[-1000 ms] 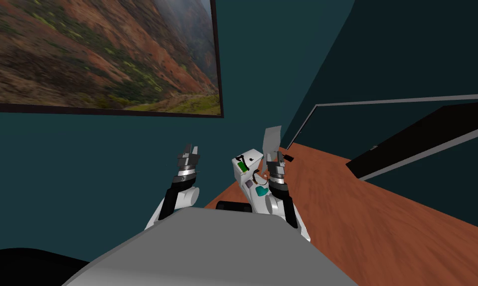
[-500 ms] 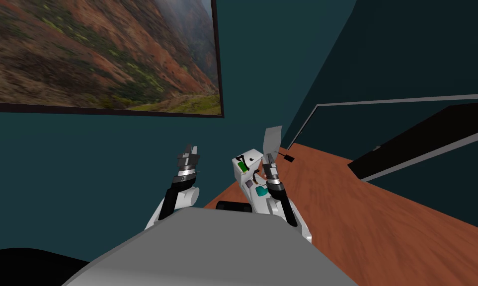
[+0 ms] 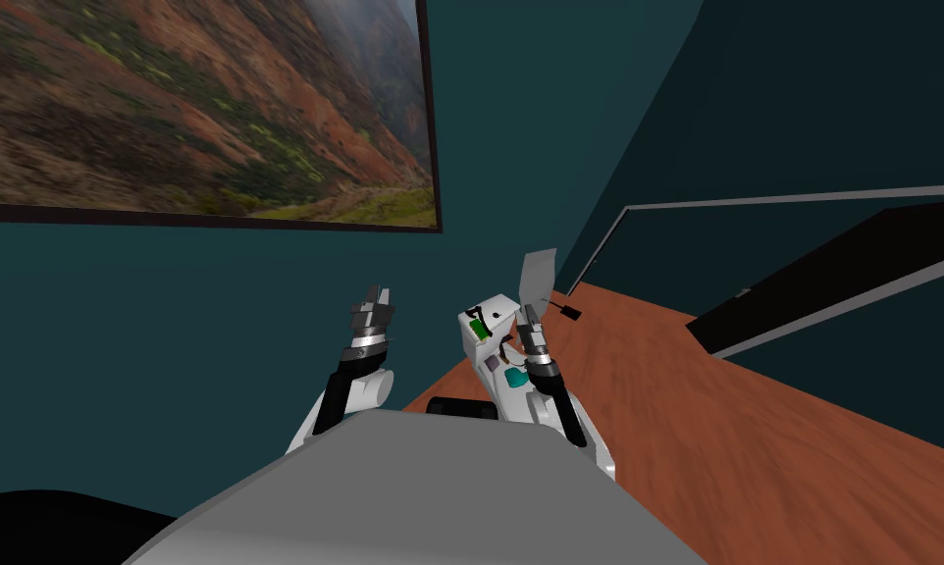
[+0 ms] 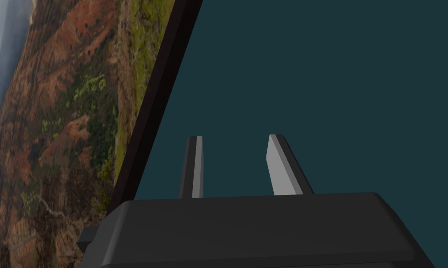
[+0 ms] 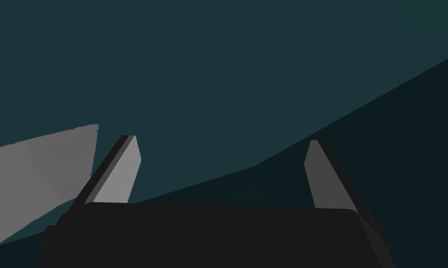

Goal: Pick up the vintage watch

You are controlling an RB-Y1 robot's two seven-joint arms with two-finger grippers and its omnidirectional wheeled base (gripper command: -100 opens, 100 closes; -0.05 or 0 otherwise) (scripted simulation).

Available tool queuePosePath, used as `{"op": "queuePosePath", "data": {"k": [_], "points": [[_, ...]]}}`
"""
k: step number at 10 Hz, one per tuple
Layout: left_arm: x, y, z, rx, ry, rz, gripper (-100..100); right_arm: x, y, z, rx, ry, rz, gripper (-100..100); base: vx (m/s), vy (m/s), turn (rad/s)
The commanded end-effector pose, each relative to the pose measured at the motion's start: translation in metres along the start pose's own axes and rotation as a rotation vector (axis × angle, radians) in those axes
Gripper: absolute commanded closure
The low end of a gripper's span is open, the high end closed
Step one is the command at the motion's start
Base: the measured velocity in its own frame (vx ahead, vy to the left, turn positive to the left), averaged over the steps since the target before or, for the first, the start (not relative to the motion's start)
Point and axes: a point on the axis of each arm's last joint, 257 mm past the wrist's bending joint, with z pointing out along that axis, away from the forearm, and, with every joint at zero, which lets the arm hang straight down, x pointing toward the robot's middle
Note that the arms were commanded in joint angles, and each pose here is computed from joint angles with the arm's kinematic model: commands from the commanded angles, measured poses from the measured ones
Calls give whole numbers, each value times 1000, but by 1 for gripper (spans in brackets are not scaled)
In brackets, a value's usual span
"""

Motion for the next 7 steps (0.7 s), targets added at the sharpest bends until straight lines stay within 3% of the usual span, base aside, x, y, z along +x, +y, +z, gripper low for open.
{"op": "queuePosePath", "data": {"k": [1,4,7], "points": [[0,0,0,0,0,0,0,0,0,0,0,0,0,-100,0,0,0],[0,0,0,0,0,0,0,0,0,0,0,0,0,-100,-1,-1,2],[0,0,0,0,0,0,0,17,-8,9,-19,81,-79,-100,-26,-20,59]]}}
